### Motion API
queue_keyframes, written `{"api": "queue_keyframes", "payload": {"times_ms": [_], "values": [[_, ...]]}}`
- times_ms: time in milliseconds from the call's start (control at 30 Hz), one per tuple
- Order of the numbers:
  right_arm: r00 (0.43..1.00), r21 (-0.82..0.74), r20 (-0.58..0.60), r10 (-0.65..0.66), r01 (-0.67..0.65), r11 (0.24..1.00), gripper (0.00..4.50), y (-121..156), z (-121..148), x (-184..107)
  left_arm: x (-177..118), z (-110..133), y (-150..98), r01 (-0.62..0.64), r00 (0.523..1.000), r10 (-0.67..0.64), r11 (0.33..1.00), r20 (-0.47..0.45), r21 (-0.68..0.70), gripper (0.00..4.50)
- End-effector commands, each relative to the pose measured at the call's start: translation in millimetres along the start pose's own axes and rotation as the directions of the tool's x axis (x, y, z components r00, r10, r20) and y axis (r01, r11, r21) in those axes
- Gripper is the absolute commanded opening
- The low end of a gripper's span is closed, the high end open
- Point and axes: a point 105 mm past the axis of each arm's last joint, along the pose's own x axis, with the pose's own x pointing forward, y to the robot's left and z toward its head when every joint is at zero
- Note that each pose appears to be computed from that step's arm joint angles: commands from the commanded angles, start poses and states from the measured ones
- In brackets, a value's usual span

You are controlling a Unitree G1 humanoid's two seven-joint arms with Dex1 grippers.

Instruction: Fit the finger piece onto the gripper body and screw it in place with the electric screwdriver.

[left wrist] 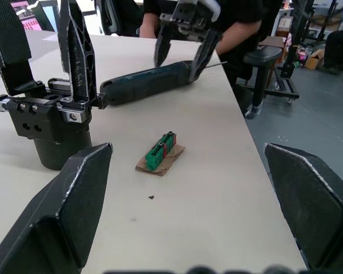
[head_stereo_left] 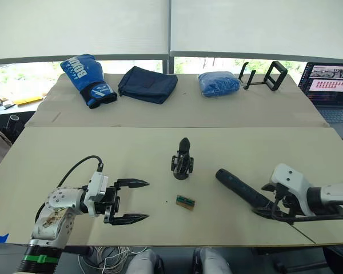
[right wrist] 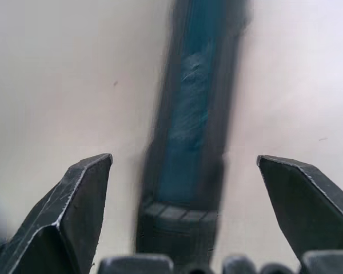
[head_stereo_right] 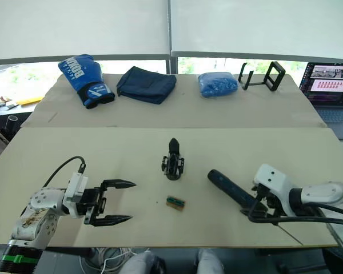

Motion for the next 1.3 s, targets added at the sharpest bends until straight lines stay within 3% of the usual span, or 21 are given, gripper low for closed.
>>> {"api": "queue_keyframes", "payload": {"times_ms": [33,200,433,600,1033,1300], "values": [[0.996,0.02,-0.093,-0.004,0.006,1.0,4.49,1.4,10.1,-11.1,1.5,6.7,0.0,0.028,1.0,-0.028,0.999,0.0,0.033,4.5],[0.969,0.089,-0.246,0.013,0.009,0.996,4.49,3.9,14.6,-16.9,3.8,6.9,-1.1,0.042,0.999,-0.042,0.999,0.001,0.031,4.5],[0.944,0.122,-0.325,0.061,-0.022,0.992,4.49,6.0,17.4,1.5,3.5,5.6,-2.1,0.035,0.999,-0.035,0.999,-0.002,0.028,4.5],[0.922,0.048,-0.385,0.024,-0.006,0.999,4.49,-0.6,11.9,12.5,2.7,6.5,-5.2,0.039,0.999,-0.038,0.999,-0.006,0.023,4.5],[0.886,-0.014,-0.463,0.013,-0.022,1.0,4.49,-6.5,0.8,29.0,5.2,5.4,-15.4,0.042,0.999,-0.042,0.999,-0.003,0.005,4.5],[0.891,-0.006,-0.453,0.021,-0.026,1.0,4.49,-10.8,9.4,38.4,8.7,5.5,-17.2,0.033,0.999,-0.033,0.999,0.005,0.007,4.5]]}}
